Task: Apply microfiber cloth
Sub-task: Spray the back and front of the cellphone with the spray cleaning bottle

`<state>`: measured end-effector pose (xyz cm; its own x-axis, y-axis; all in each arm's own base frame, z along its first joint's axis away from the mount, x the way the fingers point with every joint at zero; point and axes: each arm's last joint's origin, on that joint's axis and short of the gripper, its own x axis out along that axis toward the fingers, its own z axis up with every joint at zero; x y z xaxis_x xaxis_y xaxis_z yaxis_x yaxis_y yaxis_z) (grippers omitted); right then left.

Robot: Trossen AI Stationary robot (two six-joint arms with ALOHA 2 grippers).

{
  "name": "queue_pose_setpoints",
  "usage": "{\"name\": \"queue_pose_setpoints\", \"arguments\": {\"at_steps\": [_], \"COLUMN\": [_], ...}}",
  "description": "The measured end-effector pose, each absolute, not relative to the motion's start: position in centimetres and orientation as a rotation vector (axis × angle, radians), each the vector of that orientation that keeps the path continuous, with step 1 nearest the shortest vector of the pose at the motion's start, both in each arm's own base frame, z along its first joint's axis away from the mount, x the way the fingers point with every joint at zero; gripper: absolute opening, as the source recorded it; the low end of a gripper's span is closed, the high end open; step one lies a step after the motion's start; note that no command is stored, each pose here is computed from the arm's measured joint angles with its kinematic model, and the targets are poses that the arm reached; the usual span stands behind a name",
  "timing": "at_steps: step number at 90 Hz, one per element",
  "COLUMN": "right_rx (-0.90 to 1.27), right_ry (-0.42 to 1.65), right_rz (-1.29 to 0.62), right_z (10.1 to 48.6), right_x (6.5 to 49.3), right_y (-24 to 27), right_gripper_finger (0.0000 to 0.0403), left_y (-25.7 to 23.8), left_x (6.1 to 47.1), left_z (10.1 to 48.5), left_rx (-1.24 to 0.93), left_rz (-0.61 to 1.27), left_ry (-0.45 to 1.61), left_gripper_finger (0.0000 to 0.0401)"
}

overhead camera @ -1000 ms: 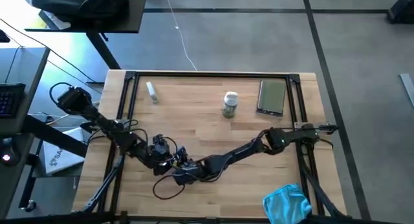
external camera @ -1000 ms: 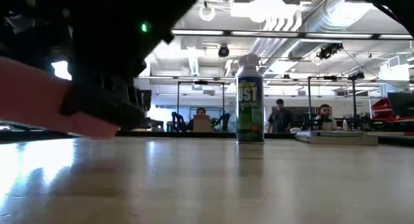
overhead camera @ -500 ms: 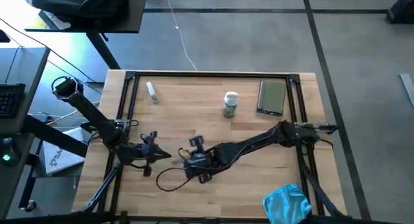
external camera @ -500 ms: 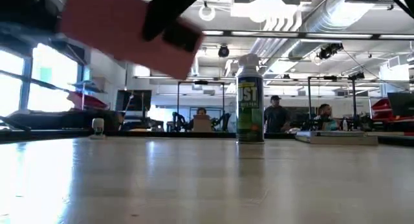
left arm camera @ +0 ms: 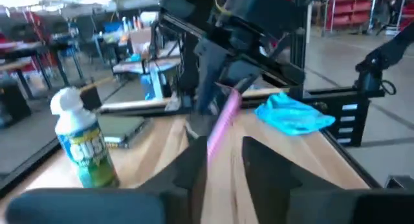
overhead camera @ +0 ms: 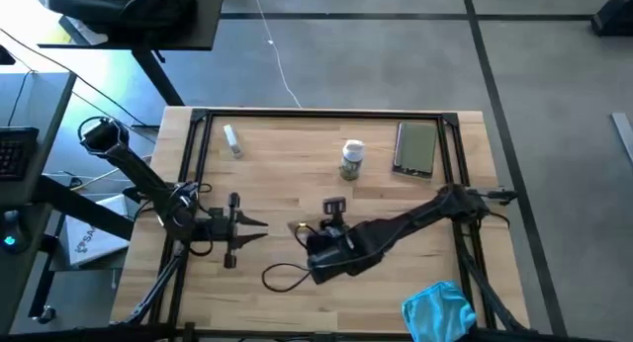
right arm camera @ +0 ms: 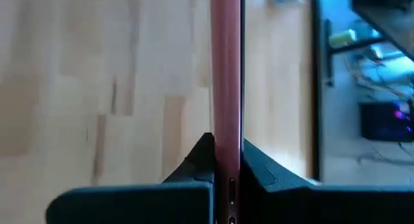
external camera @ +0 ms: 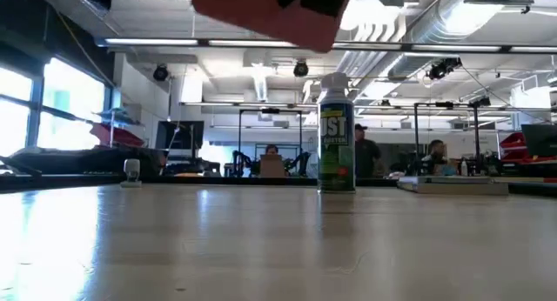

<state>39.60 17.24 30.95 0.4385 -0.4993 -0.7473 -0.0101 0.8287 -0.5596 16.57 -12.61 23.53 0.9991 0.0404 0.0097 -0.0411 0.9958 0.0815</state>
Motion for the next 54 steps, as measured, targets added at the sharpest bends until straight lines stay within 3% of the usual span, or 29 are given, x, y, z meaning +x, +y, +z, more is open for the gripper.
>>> {"name": "queue_pose_setpoints", "arguments": {"at_steps": [22,40,54], "right_rx": [-0.493,-0.425,-0.319], "right_ry": [1.161,1.293,1.25], "right_rz": [-0.365,-0.362,-0.327], "right_z": [29.7,24.3,21.2], "right_x": [38.8,38.5,39.2], "right_y": [17.3,17.3,17.9], "right_gripper_finger": [0.0,0.0,0.0], "left_y": [-12.0,-12.0,-12.5], "left_x": [17.5,17.6,17.8], "left_z": [23.6,23.6,22.2], "left_rx": [0.076,0.08,0.109], "left_rz": [0.094,0.04,-0.087], "left_ry": [-0.038,-0.041,0.058], "left_gripper_finger": [0.016,0.0165,0.0162]}}
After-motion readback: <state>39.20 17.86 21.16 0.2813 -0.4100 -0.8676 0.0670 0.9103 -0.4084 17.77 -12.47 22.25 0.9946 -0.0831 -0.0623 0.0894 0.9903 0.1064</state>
